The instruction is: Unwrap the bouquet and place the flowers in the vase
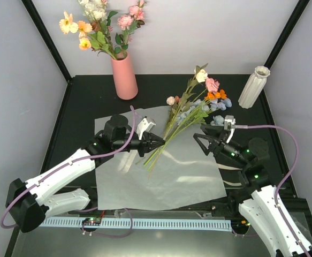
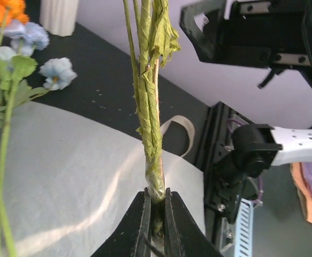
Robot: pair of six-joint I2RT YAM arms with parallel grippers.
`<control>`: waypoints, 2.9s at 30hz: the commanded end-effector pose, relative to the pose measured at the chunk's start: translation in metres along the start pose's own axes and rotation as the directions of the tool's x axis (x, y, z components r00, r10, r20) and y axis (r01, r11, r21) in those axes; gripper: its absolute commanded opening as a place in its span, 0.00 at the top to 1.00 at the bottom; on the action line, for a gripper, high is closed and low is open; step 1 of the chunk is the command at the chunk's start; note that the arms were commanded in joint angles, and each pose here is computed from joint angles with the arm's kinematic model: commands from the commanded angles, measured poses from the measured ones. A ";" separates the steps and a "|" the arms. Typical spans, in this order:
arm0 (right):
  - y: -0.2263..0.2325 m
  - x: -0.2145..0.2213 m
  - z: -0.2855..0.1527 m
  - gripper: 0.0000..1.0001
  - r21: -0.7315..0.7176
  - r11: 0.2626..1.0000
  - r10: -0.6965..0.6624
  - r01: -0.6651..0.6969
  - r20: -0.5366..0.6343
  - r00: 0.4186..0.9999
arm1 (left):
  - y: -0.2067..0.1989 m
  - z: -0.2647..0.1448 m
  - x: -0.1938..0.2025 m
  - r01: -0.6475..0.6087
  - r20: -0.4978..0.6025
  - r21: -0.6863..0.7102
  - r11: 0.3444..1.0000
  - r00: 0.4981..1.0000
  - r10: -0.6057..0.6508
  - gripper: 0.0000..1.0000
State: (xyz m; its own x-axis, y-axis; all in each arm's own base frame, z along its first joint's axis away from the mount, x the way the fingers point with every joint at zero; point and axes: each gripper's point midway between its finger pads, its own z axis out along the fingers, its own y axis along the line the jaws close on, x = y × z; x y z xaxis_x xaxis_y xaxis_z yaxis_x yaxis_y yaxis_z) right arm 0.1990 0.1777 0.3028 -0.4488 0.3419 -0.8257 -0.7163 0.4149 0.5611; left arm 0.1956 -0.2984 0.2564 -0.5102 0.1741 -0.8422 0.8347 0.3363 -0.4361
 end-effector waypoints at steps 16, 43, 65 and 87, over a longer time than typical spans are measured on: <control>0.062 -0.024 0.059 0.29 -0.136 0.990 -0.039 0.030 -0.069 0.997 | -0.056 -0.005 -0.014 -0.117 0.040 0.156 0.981 0.993 0.112 0.98; 0.060 -0.057 0.074 0.98 0.032 0.977 -0.205 0.209 -0.091 0.975 | -0.015 -0.048 0.001 -0.139 -0.041 -0.205 0.969 0.990 0.133 0.02; -0.034 -0.308 -0.002 0.99 0.807 0.479 -0.579 0.345 -0.005 0.816 | 0.060 -0.138 0.022 -0.082 0.082 -0.710 0.700 0.977 0.198 0.01; -0.149 -0.434 -0.131 0.98 0.994 0.097 -0.637 0.046 0.026 0.770 | 0.053 -0.126 0.025 -0.170 0.092 -0.657 0.735 0.949 0.302 0.01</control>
State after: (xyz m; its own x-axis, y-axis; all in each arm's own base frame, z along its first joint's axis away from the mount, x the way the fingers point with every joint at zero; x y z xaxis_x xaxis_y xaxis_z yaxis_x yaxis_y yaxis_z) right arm 0.4289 -0.1219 0.5593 0.0744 0.0210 -0.9970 0.4011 0.9147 0.0492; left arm 0.2006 -0.1548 0.2466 -0.2461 0.1793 -0.9525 0.5448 0.8384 0.0171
